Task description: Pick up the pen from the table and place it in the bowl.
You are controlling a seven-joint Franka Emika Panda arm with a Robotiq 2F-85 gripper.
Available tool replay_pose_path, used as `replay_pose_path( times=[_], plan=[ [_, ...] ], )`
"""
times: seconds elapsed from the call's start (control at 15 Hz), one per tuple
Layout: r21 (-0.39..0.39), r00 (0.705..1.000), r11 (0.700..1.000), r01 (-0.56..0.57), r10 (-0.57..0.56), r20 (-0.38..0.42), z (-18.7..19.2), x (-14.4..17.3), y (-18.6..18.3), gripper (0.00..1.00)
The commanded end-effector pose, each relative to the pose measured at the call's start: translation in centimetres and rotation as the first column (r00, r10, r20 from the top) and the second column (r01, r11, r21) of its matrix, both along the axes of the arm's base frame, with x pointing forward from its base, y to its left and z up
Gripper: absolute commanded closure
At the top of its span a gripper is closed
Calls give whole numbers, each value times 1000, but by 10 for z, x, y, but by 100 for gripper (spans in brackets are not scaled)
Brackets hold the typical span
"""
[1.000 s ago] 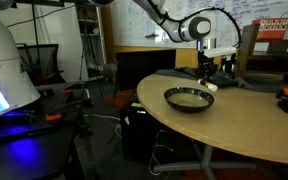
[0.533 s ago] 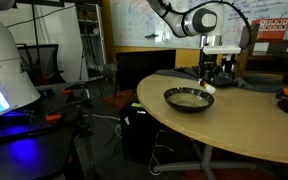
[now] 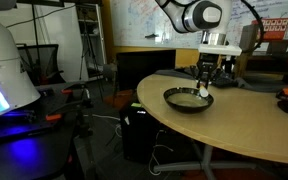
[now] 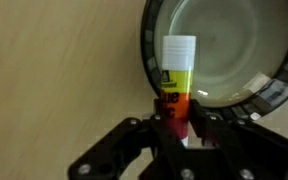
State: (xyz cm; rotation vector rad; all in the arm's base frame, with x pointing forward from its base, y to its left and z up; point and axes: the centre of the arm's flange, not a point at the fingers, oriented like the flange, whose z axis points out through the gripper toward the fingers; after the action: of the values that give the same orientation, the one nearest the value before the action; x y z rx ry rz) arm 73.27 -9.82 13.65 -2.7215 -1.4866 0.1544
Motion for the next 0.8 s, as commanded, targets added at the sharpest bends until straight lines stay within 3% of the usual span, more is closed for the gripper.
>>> replay_pose_path(
  times=[0.0, 0.6, 0.67, 0.73],
  plan=[
    [20, 995, 995, 95, -95, 8, 5, -47, -1, 92],
    [-22, 975, 975, 221, -221, -21, -10, -107, -3, 92],
    [-25, 973, 973, 229, -230, -21, -11, -112, -2, 54],
    [-24, 972, 972, 233, -233, -14, -10, -116, 0, 41]
  ],
)
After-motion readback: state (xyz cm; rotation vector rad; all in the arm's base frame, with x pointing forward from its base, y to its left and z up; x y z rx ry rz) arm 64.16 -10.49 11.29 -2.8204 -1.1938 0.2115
